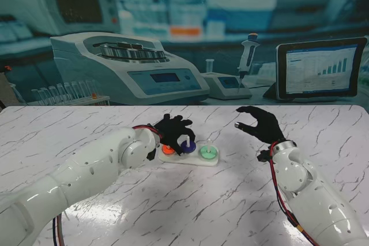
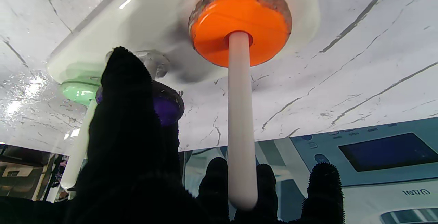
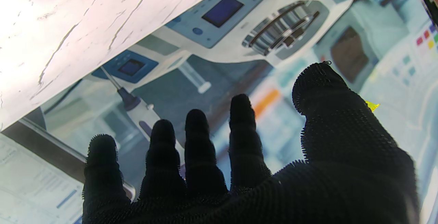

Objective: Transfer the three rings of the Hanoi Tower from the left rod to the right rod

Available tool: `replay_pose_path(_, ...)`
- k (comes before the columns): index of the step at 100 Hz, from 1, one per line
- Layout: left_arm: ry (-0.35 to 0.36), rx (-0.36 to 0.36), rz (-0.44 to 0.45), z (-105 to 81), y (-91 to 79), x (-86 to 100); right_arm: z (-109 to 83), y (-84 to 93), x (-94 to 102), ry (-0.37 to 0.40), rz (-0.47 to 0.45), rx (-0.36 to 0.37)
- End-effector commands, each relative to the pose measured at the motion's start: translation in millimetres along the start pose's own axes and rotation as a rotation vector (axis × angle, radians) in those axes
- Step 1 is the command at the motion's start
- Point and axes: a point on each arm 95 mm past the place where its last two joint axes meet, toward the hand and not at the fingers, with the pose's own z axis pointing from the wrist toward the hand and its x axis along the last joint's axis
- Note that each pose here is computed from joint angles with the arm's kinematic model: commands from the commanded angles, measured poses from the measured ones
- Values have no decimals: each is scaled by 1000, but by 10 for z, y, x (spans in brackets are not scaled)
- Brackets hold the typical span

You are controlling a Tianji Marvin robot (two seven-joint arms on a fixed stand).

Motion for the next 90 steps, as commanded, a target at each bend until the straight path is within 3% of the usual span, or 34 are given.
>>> replay_pose_path(1, 23, 3, 3, -13, -77, 38, -13, -59, 29, 2, 12, 5)
replay_pose_path(47, 2, 22, -19, -187, -368, -2, -5, -62, 35, 4, 18, 1)
replay_pose_path(90, 7, 36, -23, -285, -520, -5, 0, -77, 41, 4, 23, 3)
